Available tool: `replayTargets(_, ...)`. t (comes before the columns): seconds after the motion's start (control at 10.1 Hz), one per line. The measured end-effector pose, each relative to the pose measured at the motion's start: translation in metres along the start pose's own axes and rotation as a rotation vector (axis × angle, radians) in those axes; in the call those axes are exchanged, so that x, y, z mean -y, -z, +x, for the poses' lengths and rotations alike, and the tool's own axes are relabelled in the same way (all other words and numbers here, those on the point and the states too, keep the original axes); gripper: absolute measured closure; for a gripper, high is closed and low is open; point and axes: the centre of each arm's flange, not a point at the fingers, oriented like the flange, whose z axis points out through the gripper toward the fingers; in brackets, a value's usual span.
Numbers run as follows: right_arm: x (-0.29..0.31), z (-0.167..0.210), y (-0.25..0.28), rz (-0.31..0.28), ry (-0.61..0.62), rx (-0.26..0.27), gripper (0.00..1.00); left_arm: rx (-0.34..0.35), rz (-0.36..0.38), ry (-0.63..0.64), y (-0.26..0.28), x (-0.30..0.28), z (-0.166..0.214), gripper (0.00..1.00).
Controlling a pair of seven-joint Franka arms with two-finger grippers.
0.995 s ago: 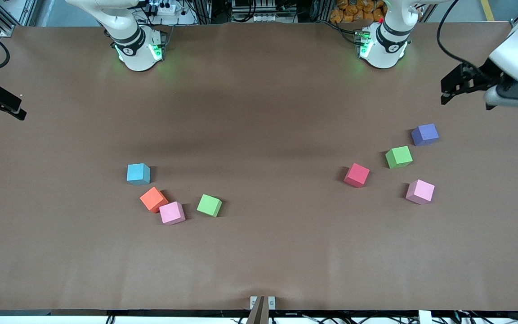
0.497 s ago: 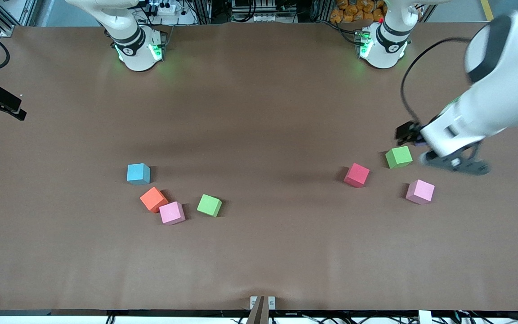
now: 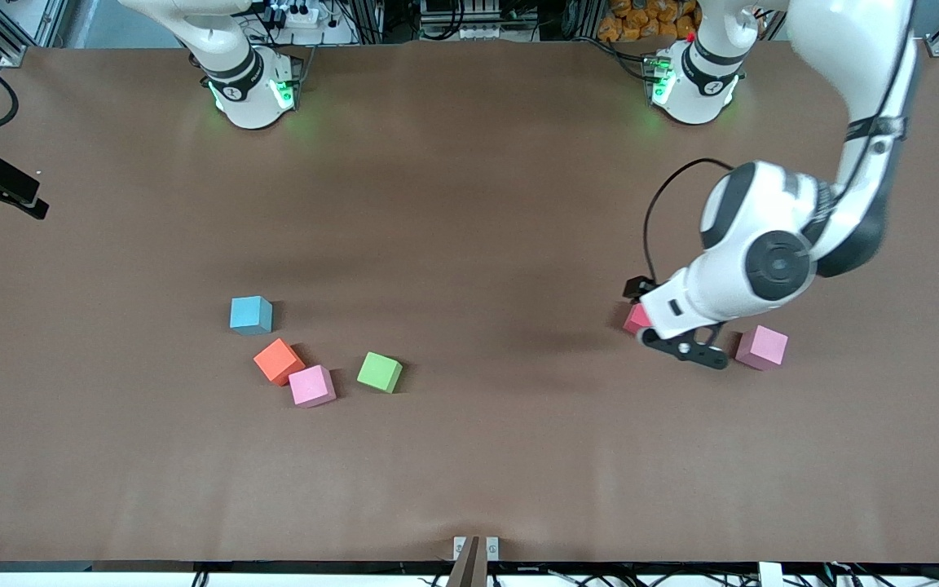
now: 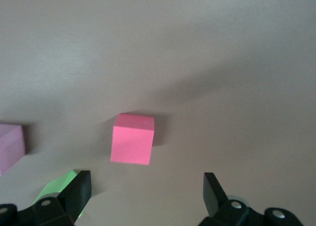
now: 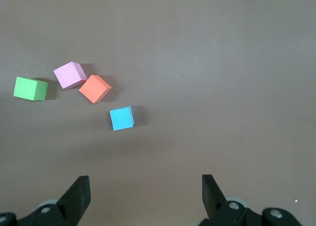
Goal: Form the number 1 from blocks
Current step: 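Reach the left gripper down to the red cube and grasp it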
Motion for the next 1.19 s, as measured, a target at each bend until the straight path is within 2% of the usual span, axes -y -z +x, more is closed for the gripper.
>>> replayTargets(0.2,0.000,0.000,0.000,0.000,0.000,0.000,0.00,0.003,0.008,-0.039,-0.034,-0.005,-0.006,0.00)
replayTargets(0.5,0.000,0.001,-0.001,0.000,0.000,0.002,0.00,0.018,0.071,-0.085,-0.075,-0.001,-0.005,0.00)
replayTargets(0.6,0.000,0.001,-0.001,0.001,0.000,0.002,0.00,0.026,0.071,-0.086,-0.091,0.002,-0.005,0.00)
replayTargets(0.9,0.002,0.004,-0.007,0.003,0.002,0.013,0.00,0.045,0.065,-0.077,-0.112,0.011,-0.007,0.00)
replayTargets(1.19,0.006,0.009,-0.013,0.005,0.008,0.008,0.00,0.041,0.091,-0.096,-0.118,0.014,-0.005,0.00)
